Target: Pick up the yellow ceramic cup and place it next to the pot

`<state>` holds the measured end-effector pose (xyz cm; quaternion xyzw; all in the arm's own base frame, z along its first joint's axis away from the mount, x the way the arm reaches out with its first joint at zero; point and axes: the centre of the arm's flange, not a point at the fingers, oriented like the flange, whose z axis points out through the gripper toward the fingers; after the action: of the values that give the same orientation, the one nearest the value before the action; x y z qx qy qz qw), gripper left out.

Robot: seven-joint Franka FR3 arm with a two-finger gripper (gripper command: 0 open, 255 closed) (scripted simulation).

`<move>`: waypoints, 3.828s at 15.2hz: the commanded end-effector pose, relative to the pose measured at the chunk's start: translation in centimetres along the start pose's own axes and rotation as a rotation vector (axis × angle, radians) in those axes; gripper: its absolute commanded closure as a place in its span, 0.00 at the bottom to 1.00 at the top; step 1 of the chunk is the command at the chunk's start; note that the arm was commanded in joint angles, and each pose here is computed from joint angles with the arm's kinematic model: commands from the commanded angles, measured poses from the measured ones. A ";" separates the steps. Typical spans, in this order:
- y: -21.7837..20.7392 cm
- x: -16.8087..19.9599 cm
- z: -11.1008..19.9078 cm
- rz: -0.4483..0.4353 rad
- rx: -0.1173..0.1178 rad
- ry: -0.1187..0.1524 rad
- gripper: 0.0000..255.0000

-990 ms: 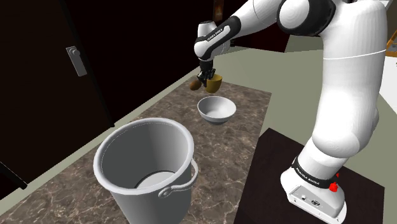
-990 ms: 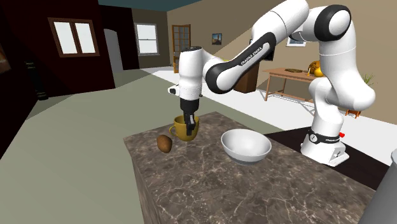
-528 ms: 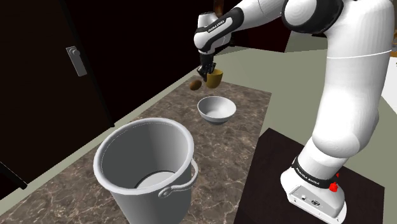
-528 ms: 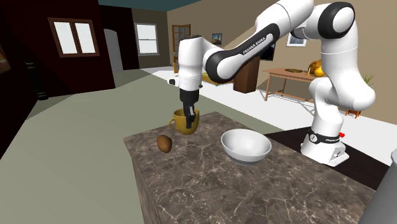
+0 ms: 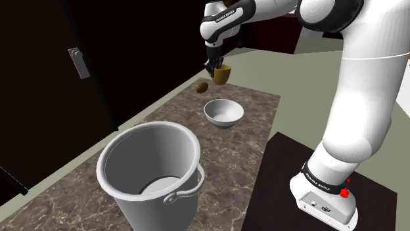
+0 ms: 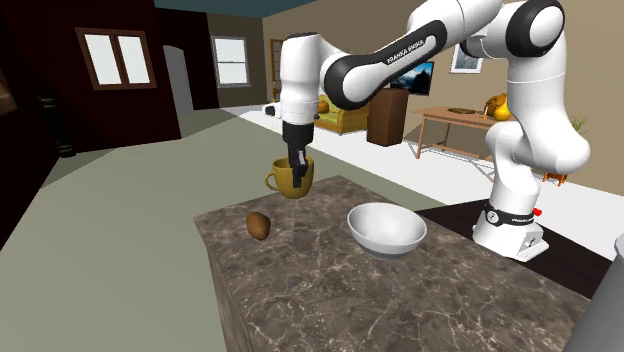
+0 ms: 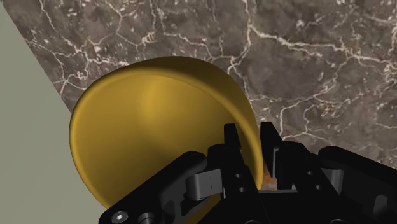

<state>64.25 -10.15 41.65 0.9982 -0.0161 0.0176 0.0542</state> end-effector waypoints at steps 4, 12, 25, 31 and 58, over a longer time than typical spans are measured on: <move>0.4 0.2 -2.6 0.000 0.000 0.000 1.00; 0.8 0.4 -6.8 0.000 0.000 0.000 1.00; 1.6 0.6 -13.6 0.000 0.000 0.000 1.00; 1.9 0.8 -16.8 0.000 0.000 0.000 1.00; -11.5 -16.4 -24.1 0.000 0.000 0.000 1.00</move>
<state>48.43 3.60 63.74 0.9983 -0.0156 0.0174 0.0538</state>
